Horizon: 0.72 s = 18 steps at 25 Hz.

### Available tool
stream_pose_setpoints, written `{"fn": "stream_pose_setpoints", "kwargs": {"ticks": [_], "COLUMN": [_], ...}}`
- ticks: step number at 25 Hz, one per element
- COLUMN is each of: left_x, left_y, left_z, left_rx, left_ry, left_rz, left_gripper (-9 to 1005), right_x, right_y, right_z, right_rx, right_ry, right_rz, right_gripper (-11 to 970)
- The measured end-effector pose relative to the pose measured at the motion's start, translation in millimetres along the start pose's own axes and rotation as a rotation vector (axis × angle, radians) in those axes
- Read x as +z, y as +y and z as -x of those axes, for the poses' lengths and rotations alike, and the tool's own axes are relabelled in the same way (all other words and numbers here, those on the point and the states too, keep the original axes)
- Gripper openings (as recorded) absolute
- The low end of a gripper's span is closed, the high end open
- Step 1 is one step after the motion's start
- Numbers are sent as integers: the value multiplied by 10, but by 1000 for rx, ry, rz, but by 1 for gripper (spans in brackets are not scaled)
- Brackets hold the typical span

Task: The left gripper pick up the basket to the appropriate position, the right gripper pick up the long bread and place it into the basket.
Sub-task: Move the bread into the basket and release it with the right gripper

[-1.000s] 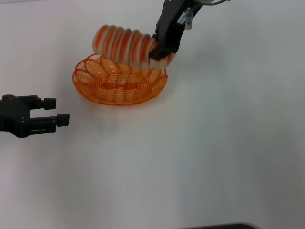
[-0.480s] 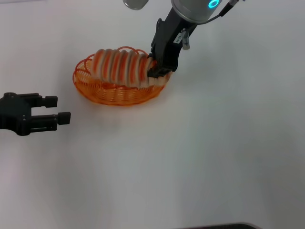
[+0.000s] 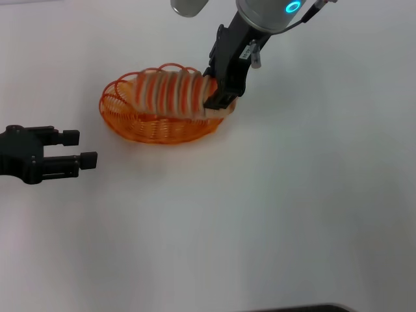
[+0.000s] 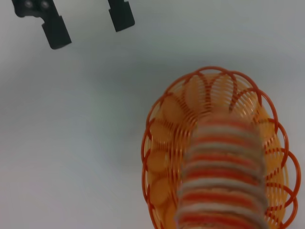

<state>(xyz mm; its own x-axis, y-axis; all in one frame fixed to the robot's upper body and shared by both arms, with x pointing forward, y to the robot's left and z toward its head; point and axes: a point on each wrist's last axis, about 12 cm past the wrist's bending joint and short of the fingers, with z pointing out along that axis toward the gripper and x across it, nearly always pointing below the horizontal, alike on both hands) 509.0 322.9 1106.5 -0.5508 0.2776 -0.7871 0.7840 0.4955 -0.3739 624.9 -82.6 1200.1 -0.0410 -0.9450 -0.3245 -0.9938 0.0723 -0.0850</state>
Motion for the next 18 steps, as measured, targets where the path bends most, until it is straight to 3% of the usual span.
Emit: {"fn": "stream_pose_setpoints", "kwargs": {"ticks": [3, 6, 11, 18], "left_x": [-3, -5, -6, -7], "left_y": [1, 1, 1, 2], "left_z": [1, 1, 0, 0], "left_rx": [0, 0, 0, -3], "left_ry": [0, 1, 1, 1], "left_rz": [0, 0, -1, 1], "left_gripper": [694, 694, 694, 694], "right_x": [8, 12, 20, -11], "right_y": [-7, -13, -31, -94], "right_z": [-14, -19, -25, -39], "right_rx": [6, 10, 14, 76], "right_ry": [-5, -13, -23, -152], "right_rz": [-5, -10, -26, -46], "right_gripper": [365, 590, 789, 789]}}
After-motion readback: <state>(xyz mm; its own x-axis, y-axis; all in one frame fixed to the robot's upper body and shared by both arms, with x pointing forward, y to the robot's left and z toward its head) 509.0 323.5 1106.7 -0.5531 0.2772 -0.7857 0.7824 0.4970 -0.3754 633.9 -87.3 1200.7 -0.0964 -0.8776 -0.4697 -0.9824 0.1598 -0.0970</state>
